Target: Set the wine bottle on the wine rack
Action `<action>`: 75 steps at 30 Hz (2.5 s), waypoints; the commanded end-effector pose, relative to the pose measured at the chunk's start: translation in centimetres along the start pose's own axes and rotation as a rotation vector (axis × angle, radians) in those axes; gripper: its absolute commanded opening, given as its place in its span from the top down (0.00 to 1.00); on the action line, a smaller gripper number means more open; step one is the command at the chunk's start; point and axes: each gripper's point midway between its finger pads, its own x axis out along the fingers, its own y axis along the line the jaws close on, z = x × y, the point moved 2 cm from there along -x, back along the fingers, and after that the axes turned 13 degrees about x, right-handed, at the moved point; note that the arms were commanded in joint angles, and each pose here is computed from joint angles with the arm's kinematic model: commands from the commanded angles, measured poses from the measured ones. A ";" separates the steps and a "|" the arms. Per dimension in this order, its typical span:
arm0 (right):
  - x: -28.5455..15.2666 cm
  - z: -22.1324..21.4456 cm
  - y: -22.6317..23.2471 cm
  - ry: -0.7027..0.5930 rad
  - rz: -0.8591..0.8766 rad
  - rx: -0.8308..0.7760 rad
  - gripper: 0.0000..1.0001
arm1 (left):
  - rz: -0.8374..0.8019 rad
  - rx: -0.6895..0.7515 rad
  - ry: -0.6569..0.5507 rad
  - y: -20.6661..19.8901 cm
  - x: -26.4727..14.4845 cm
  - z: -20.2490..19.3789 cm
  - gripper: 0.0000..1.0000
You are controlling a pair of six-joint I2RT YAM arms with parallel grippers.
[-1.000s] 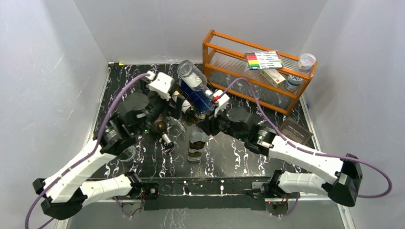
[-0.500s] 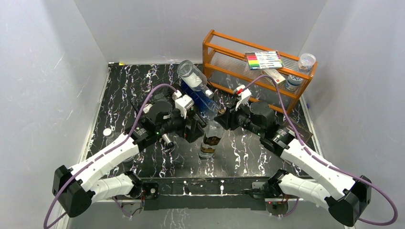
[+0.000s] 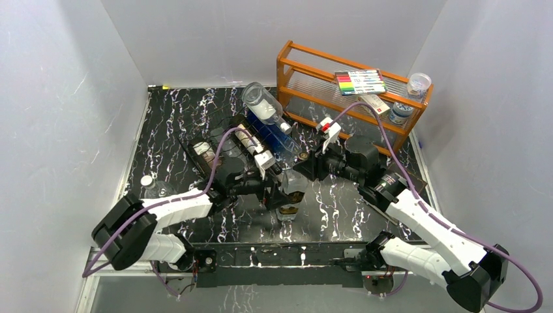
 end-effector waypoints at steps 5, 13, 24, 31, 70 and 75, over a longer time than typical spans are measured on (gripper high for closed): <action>-2.0 4.8 4.9 -0.183 0.199 0.009 1.00 | -0.027 0.164 -0.008 -0.1 3.1 -1.8 0.10; -2.5 4.8 4.9 -0.194 0.195 0.007 1.00 | -0.022 0.173 -0.011 -0.3 2.8 -3.0 0.17; -3.0 4.8 5.1 -0.195 0.198 0.014 1.00 | -0.018 0.320 -0.119 -0.7 1.9 -0.9 0.67; -4.4 4.3 4.0 -0.144 0.078 0.087 0.40 | 0.093 0.556 -0.250 -0.2 -0.3 4.2 0.75; -1.2 -1.5 2.0 0.329 -0.028 0.192 0.17 | 0.475 1.810 -0.054 2.2 -3.6 17.2 0.81; -0.7 -3.0 1.6 0.367 -0.029 0.239 0.17 | 0.515 1.800 -0.033 2.7 -3.8 17.7 0.81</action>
